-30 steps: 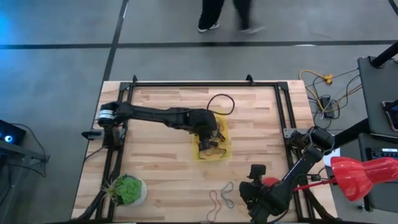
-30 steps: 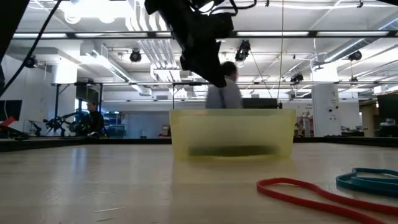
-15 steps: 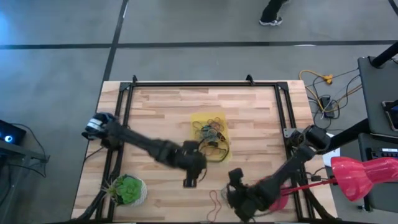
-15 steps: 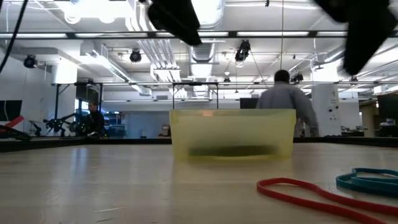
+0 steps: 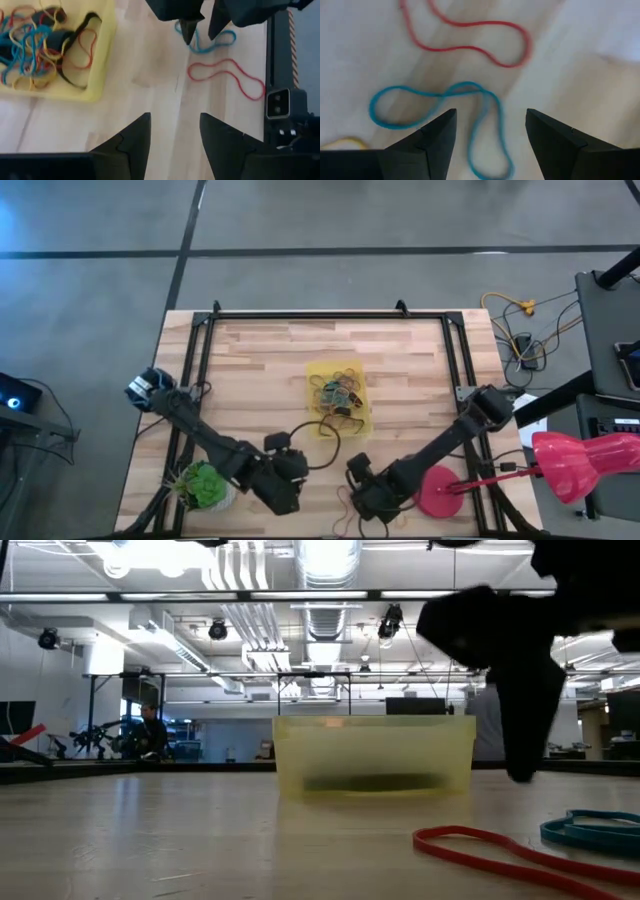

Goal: Pick and place rubber bands into bin
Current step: Put the blue rubber band into the yellow bin

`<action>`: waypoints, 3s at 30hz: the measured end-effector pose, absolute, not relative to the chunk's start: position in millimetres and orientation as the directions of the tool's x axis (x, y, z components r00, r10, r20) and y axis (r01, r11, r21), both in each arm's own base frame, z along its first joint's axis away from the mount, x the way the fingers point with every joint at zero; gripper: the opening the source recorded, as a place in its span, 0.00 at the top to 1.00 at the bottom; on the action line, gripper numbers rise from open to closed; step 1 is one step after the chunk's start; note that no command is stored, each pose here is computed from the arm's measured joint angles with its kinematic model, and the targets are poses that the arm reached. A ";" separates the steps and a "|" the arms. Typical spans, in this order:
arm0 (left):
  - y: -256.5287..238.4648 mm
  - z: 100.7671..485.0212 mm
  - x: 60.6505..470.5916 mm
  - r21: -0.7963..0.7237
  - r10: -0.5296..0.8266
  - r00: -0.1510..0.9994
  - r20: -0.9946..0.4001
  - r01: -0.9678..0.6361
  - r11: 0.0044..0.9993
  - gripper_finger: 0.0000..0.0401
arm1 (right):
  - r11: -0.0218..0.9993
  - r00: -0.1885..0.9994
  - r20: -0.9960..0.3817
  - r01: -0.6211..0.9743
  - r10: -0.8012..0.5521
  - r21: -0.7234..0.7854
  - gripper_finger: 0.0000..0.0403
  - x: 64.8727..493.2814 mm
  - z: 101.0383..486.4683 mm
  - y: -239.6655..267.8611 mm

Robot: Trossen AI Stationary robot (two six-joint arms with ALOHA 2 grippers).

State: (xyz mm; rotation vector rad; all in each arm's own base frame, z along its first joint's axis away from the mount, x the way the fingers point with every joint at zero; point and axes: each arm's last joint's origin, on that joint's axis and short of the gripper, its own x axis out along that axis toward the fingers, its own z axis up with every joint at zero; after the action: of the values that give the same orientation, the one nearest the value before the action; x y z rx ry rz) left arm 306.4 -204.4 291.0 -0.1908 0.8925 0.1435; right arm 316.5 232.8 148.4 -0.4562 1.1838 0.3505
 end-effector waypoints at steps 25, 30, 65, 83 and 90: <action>-212.1 288.3 297.9 -0.098 0.054 0.616 -0.786 -0.209 0.973 0.62 | 0.926 0.158 -0.961 -0.341 0.225 0.161 0.62 354.1 117.2 186.4; -211.5 287.9 297.3 -0.089 0.059 0.609 -0.791 -0.210 0.974 0.62 | 0.934 0.221 -0.970 -0.356 0.105 0.020 0.65 342.5 116.6 206.3; -210.6 287.9 297.1 -0.075 0.077 0.612 -0.787 -0.218 0.973 0.62 | 0.994 0.204 -0.977 -0.105 0.058 0.037 0.96 311.2 114.2 241.9; -201.4 306.6 289.9 -0.036 0.138 0.672 -0.728 -0.238 0.971 0.62 | 0.960 0.482 -0.850 0.265 -0.213 -0.090 0.98 303.3 262.0 185.9; -196.8 316.3 285.5 -0.039 0.157 0.696 -0.700 -0.257 0.966 0.62 | 0.888 0.535 -0.760 0.444 -0.369 -0.118 0.98 311.5 304.2 114.6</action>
State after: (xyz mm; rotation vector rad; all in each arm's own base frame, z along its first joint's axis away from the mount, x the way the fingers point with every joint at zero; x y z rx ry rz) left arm 285.5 -196.8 316.3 -0.1381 0.7668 0.2318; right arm 311.5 114.6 304.2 0.0929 0.8816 -0.4848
